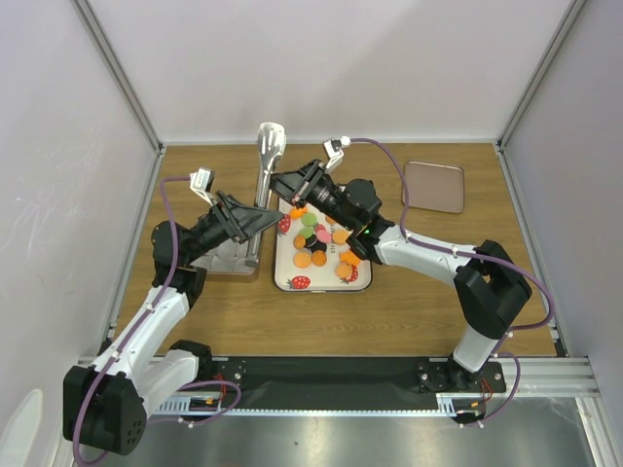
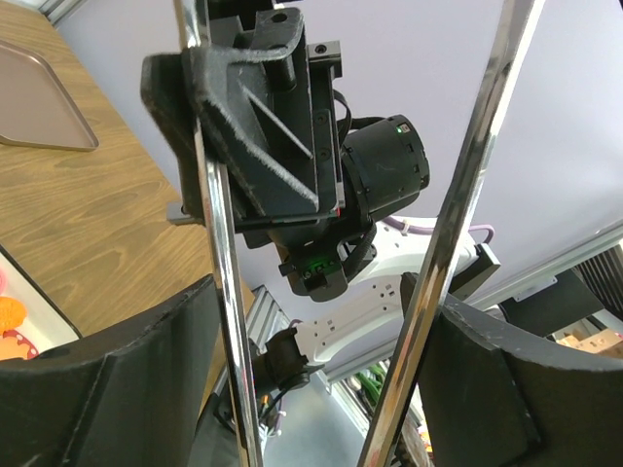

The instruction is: Pack the cookies

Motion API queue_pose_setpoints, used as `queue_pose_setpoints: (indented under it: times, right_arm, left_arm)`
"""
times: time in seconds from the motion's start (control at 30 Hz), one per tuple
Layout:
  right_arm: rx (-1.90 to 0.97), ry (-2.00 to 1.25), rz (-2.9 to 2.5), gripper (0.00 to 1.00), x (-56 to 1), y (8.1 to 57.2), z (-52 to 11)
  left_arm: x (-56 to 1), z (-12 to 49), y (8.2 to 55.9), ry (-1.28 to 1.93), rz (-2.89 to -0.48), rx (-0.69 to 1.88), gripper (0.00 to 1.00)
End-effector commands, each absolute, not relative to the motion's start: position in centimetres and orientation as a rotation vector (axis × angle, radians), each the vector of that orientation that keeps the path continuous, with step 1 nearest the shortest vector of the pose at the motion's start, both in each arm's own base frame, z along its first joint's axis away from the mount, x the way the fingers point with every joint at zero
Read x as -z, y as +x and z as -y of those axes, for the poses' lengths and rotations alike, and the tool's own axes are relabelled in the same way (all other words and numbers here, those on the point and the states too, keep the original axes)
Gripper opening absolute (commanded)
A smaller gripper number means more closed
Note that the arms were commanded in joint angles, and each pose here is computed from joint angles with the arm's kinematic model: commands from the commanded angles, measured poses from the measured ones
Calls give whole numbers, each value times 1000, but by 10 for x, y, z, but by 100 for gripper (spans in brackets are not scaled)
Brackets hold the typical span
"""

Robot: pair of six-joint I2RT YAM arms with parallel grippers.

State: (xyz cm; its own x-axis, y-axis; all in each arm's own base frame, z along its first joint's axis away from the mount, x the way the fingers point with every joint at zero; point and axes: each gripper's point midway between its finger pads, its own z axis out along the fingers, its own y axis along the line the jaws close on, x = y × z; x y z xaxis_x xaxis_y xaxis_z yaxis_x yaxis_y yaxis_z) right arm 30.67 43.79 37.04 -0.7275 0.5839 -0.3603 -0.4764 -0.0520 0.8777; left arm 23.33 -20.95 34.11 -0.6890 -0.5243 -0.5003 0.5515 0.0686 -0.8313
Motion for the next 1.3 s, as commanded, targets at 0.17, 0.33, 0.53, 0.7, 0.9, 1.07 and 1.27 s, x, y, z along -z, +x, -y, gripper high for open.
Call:
queue_pose_setpoints:
  times: [0.17, 0.33, 0.53, 0.7, 0.9, 1.07, 1.27]
  right_arm:
    - [-1891, 111, -1328, 0, -414, 308, -420]
    - [-1894, 126, -1324, 0, -413, 312, -416]
    - [-1897, 132, -1319, 0, -412, 314, -415]
    - [-1889, 132, -1326, 0, -408, 316, -415]
    - [-1877, 131, -1327, 2, -406, 315, -413]
    - [-1839, 129, -1316, 19, -407, 317, -403]
    - [-1791, 137, -1297, 36, -414, 320, -386]
  left_arm:
    - [-360, 211, 223, 120, -1500, 1711, 81]
    - [-359, 211, 225, 113, -1502, 1708, 80]
    - [-358, 212, 225, 110, -1505, 1710, 77]
    - [-356, 212, 227, 105, -1517, 1706, 74]
    - [-357, 212, 228, 105, -1514, 1698, 68]
    - [-358, 212, 229, 115, -1521, 1683, 65]
    - [-356, 213, 231, 120, -1540, 1665, 61]
